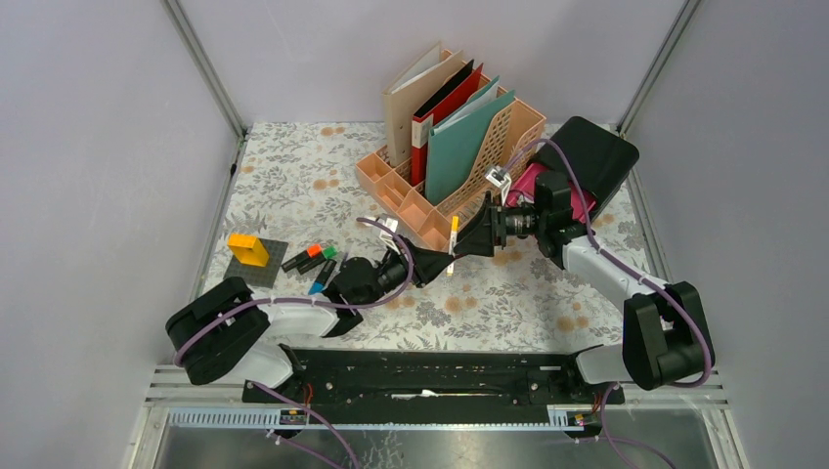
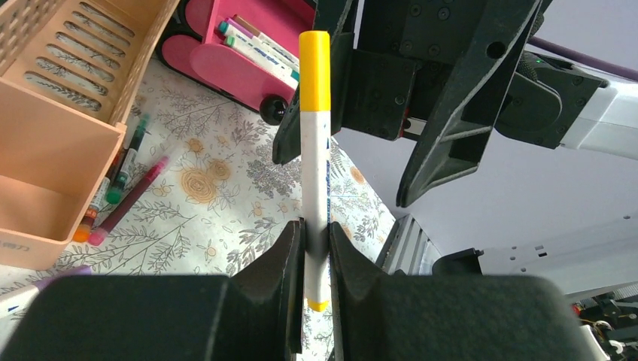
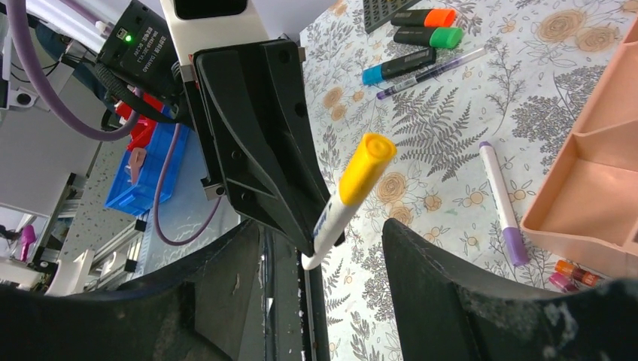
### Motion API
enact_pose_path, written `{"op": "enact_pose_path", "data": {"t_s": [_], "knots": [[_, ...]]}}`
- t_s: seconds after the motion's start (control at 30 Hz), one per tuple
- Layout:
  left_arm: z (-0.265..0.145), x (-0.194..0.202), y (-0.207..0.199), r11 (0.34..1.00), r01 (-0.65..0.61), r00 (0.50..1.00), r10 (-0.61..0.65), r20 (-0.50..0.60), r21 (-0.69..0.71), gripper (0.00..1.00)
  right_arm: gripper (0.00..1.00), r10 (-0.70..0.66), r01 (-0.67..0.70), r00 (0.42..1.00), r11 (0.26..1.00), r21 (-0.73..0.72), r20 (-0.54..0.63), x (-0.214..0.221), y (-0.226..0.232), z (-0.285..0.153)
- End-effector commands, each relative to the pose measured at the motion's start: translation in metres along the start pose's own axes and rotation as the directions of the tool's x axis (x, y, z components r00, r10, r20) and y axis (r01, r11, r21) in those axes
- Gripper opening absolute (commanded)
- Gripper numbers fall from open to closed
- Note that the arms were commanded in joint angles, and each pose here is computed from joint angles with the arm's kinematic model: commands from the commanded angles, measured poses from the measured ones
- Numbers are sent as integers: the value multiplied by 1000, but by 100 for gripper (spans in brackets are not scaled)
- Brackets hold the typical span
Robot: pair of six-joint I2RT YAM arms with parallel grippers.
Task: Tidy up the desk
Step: Pick up the stationery from the center of the board.
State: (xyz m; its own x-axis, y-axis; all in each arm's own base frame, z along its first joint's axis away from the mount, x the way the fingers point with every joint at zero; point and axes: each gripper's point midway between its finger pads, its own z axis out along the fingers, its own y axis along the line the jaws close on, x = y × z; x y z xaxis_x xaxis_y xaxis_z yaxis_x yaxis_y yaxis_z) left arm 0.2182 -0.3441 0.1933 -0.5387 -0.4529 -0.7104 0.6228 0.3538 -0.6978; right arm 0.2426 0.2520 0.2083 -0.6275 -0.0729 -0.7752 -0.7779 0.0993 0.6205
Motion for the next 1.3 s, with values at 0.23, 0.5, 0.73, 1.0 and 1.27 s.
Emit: {"op": "enact_pose_path", "data": {"t_s": [0.23,0.5,0.73,1.0,1.27], "knots": [[14,-15,-30,994,-6,999,1,47,105,0,51,-34,32,999,998,-55,-28,7,11,17],[12,-11,-29,994,-7,999,3,33,105,0,6,-36,33,998,997,-64,-46,7,12,19],[3,-13,-24,998,-18,999,16,32,68,27,0,-74,71,995,996,-52,-63,7,12,17],[-19,-21,-10,994,-103,994,104,41,-31,66,0,-157,158,981,987,0,-118,10,6,11],[-47,-41,14,964,-186,975,205,89,-193,98,0,-268,297,941,946,128,-209,5,-7,-5]]}}
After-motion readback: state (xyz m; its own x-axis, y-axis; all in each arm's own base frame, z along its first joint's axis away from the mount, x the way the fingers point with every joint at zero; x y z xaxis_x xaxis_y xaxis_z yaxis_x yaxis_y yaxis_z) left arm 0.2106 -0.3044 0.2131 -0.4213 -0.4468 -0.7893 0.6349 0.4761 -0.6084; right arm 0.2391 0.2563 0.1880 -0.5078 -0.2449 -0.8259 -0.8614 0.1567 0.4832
